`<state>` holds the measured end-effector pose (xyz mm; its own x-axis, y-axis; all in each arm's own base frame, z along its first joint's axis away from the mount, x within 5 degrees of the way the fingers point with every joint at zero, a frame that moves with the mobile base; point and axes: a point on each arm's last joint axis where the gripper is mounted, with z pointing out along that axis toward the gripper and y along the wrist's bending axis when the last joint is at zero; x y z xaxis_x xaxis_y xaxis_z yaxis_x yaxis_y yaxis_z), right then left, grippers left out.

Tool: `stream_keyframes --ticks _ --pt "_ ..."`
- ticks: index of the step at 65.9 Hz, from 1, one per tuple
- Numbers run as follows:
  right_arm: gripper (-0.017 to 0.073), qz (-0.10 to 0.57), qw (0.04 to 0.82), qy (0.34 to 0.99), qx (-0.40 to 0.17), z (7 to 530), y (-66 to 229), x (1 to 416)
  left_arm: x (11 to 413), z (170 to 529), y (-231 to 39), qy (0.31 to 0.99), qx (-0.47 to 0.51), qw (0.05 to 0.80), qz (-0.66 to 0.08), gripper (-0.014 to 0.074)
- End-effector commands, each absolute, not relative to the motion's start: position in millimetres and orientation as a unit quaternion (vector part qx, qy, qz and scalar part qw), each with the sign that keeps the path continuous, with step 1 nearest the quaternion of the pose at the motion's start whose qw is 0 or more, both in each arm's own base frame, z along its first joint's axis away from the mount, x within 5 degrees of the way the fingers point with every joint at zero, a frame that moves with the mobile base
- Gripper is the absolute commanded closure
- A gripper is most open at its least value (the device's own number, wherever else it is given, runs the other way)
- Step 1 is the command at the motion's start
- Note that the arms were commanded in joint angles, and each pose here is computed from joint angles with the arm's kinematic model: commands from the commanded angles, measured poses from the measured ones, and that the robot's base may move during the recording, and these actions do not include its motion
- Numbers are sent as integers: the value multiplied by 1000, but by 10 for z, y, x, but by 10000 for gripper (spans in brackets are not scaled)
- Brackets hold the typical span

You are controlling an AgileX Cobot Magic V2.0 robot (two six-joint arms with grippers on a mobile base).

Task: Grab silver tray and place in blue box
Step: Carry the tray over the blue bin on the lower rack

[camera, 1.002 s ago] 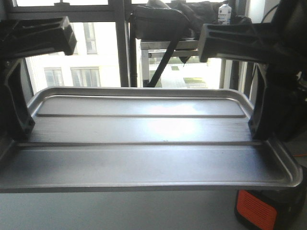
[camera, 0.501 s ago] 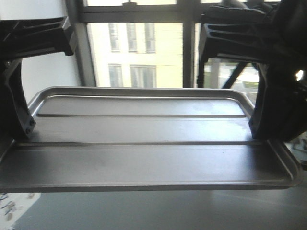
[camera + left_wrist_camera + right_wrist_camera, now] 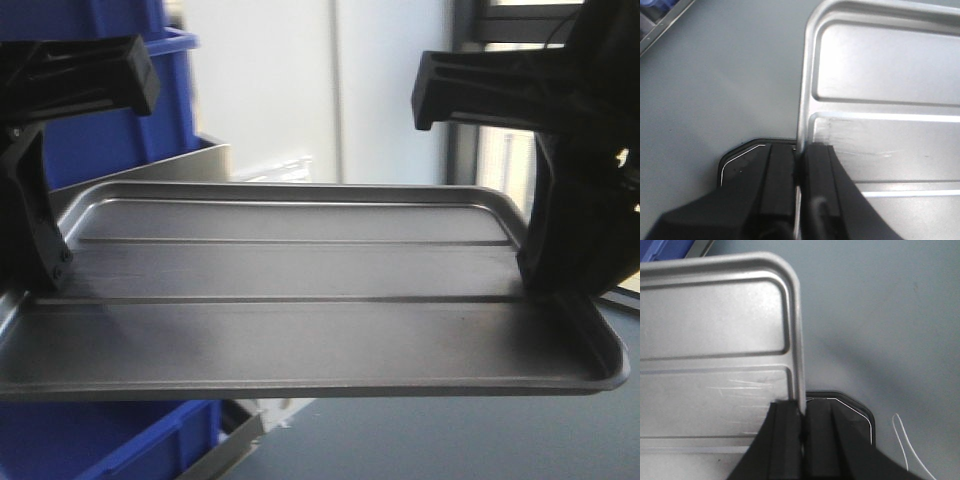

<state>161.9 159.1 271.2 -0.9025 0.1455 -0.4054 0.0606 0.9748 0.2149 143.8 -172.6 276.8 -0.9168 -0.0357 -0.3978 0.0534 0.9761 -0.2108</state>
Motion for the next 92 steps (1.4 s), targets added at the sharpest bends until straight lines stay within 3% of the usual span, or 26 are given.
stream_keyframes --ticks 1,92 --pt "487 121 248 960 48 2847 1589 1654 1431 2917 -1738 964 6 227 -138 607" --pt "487 121 248 960 48 2847 1589 1654 1428 2916 -1739 964 5 226 -139 608"
